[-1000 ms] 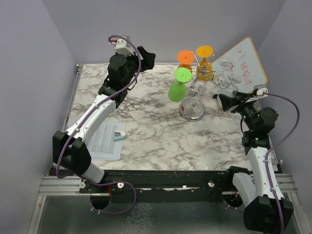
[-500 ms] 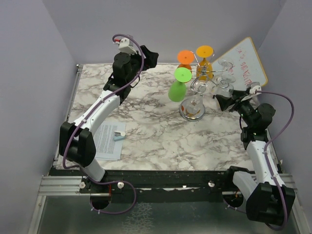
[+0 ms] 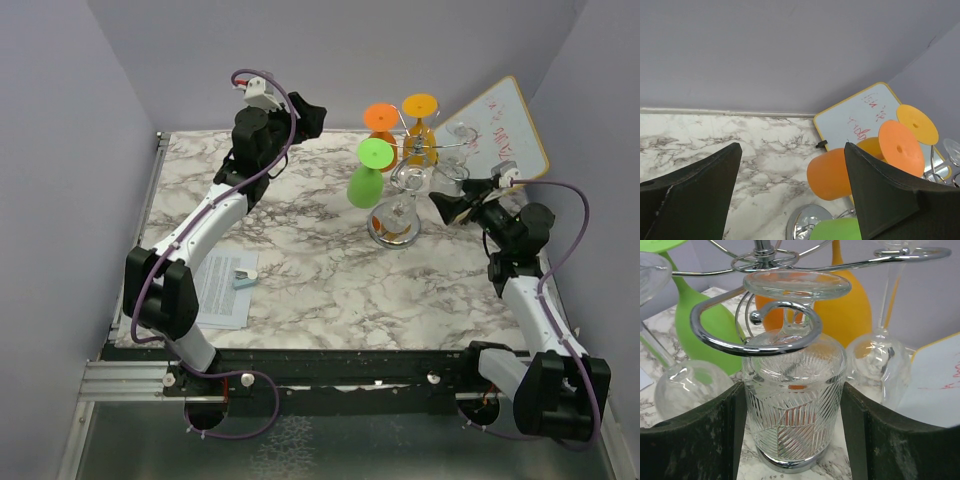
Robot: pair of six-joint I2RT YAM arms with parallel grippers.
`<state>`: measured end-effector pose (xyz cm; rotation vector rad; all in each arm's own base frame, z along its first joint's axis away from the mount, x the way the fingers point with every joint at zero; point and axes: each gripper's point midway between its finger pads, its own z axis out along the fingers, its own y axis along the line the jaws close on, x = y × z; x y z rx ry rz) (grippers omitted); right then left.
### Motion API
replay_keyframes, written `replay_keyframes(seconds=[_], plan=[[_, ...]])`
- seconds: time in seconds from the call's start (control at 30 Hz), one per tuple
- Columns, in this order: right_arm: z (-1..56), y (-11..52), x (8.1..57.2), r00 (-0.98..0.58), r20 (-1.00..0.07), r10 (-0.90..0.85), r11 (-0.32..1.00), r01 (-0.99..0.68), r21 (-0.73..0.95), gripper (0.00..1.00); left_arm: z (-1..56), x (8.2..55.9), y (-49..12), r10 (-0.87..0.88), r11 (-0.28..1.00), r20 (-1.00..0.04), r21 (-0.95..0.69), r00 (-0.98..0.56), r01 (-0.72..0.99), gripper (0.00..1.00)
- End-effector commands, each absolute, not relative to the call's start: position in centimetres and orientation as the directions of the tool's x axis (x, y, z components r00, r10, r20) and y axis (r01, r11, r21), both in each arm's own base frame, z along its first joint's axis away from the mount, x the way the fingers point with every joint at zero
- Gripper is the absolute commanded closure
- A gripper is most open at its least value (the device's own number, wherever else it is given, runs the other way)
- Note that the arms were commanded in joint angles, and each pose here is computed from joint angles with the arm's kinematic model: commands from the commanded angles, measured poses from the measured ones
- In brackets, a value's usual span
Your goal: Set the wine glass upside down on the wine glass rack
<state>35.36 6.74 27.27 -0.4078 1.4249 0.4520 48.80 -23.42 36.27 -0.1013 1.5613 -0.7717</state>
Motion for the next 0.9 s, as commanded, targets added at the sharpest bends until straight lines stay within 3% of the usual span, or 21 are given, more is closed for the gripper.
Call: replay_keyframes(seconds=[0.0,0.4,0.87], plan=[[31.8,8.0,34.5,0.237,-0.971,0.041,0.807,-0.581,-0.108,0.85,37.3,48.9,-23.6,-0.511,0.749,-0.846,-0.526,-0.153,0.404,0.16],[31.5,8.6,32.0,0.226,-0.973,0.038,0.797,-0.595,-0.107,0.86,36.8,49.0,-23.6,-0.517,0.745,-0.841,-0.535,-0.161,0.399,0.16],[31.1,5.6,31.6,0.238,-0.971,0.03,0.909,-0.411,-0.072,0.85,36.4,48.1,-23.2,-0.518,0.745,-0.839,-0.538,-0.166,0.393,0.16]])
